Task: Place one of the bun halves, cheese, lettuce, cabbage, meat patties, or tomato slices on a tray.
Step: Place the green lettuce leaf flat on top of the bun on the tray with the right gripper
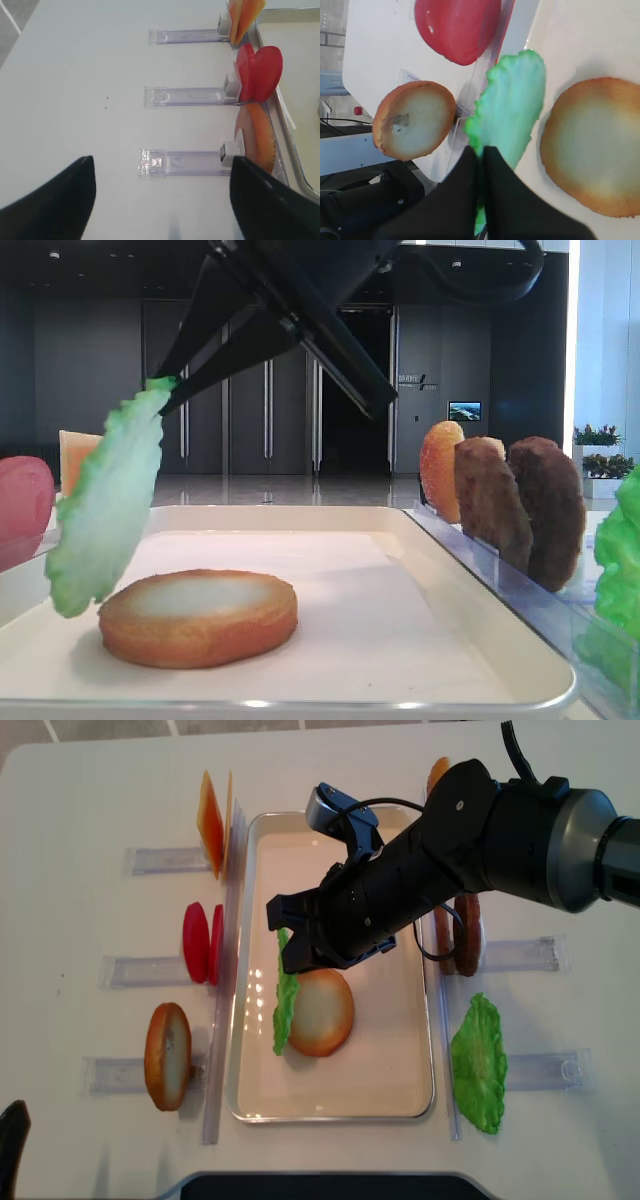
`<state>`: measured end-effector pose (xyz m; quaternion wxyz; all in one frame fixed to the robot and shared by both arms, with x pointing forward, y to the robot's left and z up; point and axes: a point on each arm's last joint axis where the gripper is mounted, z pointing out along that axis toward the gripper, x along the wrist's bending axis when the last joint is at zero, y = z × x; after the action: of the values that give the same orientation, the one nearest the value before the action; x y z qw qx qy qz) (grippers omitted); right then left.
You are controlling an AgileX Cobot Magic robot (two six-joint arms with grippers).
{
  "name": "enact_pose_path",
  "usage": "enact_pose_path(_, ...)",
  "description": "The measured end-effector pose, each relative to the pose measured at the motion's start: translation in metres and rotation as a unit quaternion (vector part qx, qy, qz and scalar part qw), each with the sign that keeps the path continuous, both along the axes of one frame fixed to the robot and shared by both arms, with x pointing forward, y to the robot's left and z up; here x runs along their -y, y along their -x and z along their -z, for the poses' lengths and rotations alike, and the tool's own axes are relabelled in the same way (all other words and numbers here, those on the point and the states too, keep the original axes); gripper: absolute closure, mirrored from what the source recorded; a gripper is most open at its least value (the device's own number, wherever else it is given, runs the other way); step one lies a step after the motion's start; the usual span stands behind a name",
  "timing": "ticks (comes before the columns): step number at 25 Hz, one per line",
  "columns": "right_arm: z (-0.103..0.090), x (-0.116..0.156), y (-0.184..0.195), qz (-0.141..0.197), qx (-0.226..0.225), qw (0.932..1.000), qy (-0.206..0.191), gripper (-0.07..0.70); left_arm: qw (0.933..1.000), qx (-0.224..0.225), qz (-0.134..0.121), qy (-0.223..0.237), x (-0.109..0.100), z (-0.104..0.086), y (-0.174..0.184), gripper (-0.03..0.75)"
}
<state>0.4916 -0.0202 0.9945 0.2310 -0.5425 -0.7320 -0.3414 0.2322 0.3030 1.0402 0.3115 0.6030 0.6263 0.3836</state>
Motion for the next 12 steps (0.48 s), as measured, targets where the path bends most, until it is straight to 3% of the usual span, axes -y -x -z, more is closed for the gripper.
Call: enact_pose_path(12, 0.0054, 0.0085, -0.0033, -0.018, 0.016, 0.999, 0.036, 0.606, 1.0, 0.0, 0.0, 0.0, 0.0, 0.0, 0.0, 0.076)
